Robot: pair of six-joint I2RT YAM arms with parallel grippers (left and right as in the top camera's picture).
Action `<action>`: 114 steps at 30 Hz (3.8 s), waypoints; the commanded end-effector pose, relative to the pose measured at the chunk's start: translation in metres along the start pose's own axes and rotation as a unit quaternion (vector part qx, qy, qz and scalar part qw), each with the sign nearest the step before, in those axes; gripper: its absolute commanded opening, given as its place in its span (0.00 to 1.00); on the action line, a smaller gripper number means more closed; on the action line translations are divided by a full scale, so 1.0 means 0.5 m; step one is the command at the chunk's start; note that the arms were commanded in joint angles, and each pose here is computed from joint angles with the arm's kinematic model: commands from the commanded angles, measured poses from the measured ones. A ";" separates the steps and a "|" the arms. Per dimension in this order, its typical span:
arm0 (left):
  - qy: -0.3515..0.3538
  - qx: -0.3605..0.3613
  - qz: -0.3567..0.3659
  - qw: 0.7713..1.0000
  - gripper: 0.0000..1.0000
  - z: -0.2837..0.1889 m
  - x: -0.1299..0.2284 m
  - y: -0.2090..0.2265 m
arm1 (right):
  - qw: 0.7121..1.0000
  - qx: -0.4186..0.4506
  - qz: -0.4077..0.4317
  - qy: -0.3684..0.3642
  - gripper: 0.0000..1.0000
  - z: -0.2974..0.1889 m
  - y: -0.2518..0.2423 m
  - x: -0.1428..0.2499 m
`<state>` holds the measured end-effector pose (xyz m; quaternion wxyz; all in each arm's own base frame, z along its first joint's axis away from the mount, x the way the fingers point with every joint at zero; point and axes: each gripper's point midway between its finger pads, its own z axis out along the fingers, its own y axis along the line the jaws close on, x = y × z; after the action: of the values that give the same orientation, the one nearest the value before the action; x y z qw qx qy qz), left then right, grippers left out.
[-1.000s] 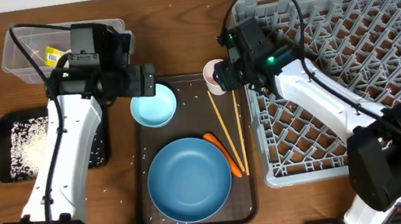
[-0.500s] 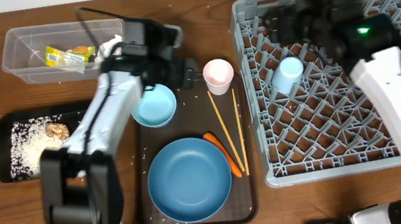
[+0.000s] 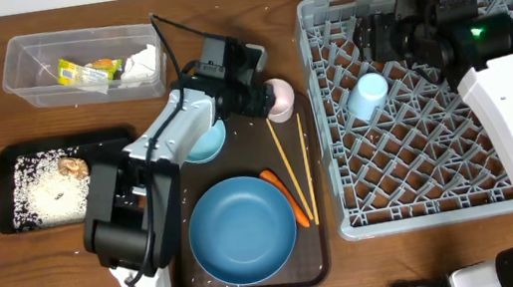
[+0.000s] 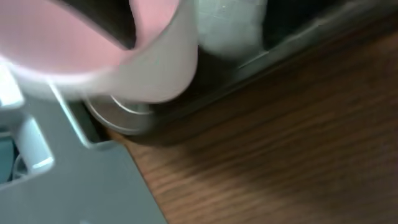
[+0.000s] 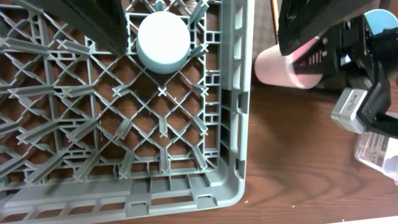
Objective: Sort waste into correct bins and load items into the dishwasher rack
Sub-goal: 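Lift the pink cup with the left gripper toward the right gripper, then grasp the pink cup with the right gripper and open the left gripper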
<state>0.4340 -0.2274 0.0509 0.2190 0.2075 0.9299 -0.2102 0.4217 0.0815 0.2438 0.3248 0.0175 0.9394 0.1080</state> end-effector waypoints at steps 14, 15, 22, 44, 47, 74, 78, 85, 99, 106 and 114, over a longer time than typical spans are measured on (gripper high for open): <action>-0.035 0.072 -0.032 0.996 0.06 -0.062 -0.050 -0.058 | 1.000 0.015 0.003 0.014 0.70 0.007 -0.018 0.017; -0.041 0.088 -0.039 0.994 0.06 -0.080 -0.057 -0.069 | 1.000 0.014 0.002 0.014 0.70 0.007 -0.018 0.017; -0.082 0.278 -0.054 0.956 0.06 -0.265 -0.093 -0.140 | 0.990 -0.130 -0.057 0.013 0.70 0.010 0.072 0.017; -0.148 0.473 0.011 0.869 0.06 -0.440 -0.112 -0.154 | 0.801 -0.572 -0.164 -0.068 0.90 -0.070 0.338 0.095; -0.149 0.464 0.012 0.873 0.06 -0.433 -0.114 -0.153 | 0.789 -0.587 -0.170 -0.069 0.88 -0.085 0.354 0.097; -0.133 0.454 0.023 0.881 0.06 -0.402 -0.111 -0.192 | 0.754 -0.619 -0.205 -0.077 0.58 -0.122 0.422 0.120; -0.130 0.456 0.027 0.880 0.06 -0.400 -0.109 -0.201 | 0.754 -0.619 -0.205 -0.077 0.55 -0.123 0.422 0.120; -0.131 0.456 0.027 0.880 0.17 -0.400 -0.109 -0.200 | 0.754 -0.619 -0.206 -0.078 0.34 -0.123 0.422 0.118; -0.143 0.445 0.016 0.884 0.53 -0.409 -0.115 -0.167 | 0.763 -0.610 -0.194 -0.088 0.30 -0.117 0.356 0.085; -0.156 0.435 0.005 0.887 0.54 -0.420 -0.120 -0.133 | 0.784 -0.587 -0.175 -0.099 0.30 -0.099 0.298 0.059; -0.170 0.421 -0.006 0.891 0.54 -0.430 -0.124 -0.095 | 0.866 -0.481 -0.113 -0.080 0.29 -0.003 0.217 0.058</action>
<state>0.3877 -0.1887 0.2675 0.2502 0.2343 0.7051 -0.6208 0.3762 0.2014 0.2616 0.3424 -0.2523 0.7120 0.5587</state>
